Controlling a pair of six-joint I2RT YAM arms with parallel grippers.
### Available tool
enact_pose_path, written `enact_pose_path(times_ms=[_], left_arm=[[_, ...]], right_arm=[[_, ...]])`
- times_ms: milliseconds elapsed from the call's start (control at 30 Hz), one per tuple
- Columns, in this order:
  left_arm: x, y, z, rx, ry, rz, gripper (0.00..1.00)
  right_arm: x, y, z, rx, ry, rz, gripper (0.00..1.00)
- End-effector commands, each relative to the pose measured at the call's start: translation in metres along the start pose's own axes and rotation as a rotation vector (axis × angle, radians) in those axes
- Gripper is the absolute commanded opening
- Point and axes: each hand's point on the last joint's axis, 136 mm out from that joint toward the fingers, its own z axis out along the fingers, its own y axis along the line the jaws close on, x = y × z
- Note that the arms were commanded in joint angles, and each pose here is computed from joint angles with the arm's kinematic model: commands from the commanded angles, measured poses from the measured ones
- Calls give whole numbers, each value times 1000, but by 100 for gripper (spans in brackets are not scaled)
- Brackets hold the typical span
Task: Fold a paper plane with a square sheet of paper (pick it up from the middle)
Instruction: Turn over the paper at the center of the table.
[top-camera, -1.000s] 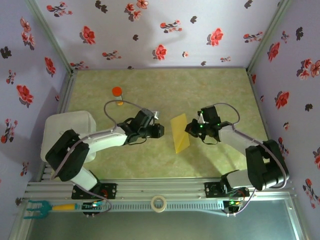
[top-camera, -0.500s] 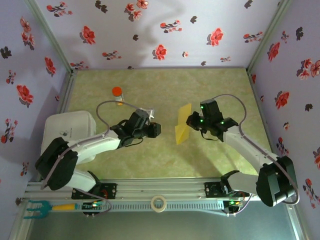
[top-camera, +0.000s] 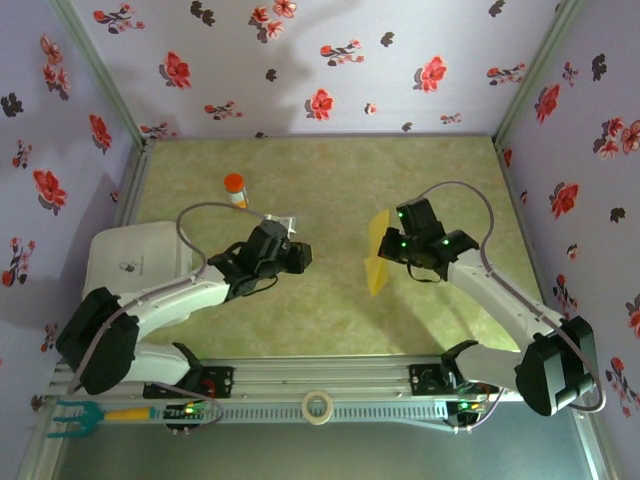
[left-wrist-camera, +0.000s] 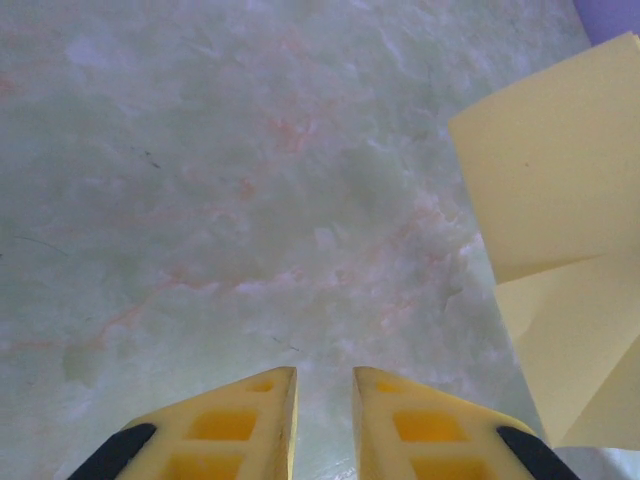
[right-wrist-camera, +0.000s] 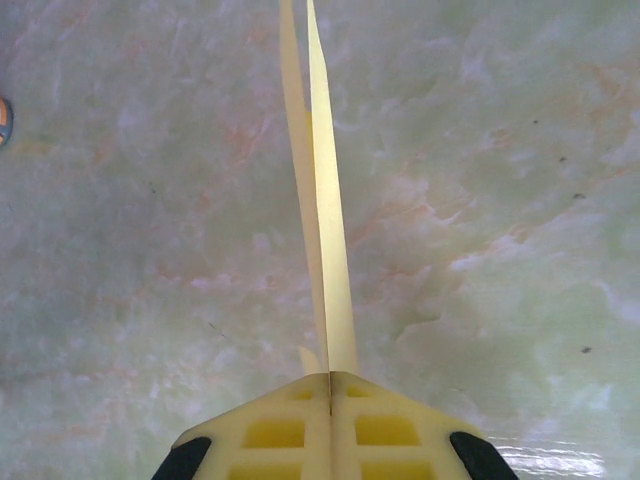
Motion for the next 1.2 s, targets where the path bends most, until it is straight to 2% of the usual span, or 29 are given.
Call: enact_pose_path(times_ms=[0, 200, 400, 533, 700, 867, 1000, 1067, 1167], left_arm=[[-8, 17, -10, -65, -55, -27, 23], [-9, 31, -20, -98, -92, -71, 24], [-8, 46, -28, -140, -112, -100, 26], [-9, 56, -36, -172, -137, -116, 26], [-14, 72, -54, -233, -207, -149, 25], [-14, 90, -75, -289, -279, -197, 26], [-13, 93, -83, -293, -294, -210, 28], [-12, 94, -84, -302, -283, -207, 29], [-12, 89, -81, -285, -260, -197, 31]], right_arm=[[-1, -13, -16, 127, -13, -121, 0], [-11, -16, -26, 274, -36, -264, 0], [-24, -23, -27, 516, -91, -403, 0], [-24, -18, -13, 603, -102, -487, 0], [-8, -7, 19, 629, -65, -537, 0], [32, 30, 70, 461, 59, -584, 0], [65, 61, 100, 324, 172, -577, 5], [75, 77, 106, 241, 216, -549, 10], [77, 101, 103, 94, 236, -495, 25]])
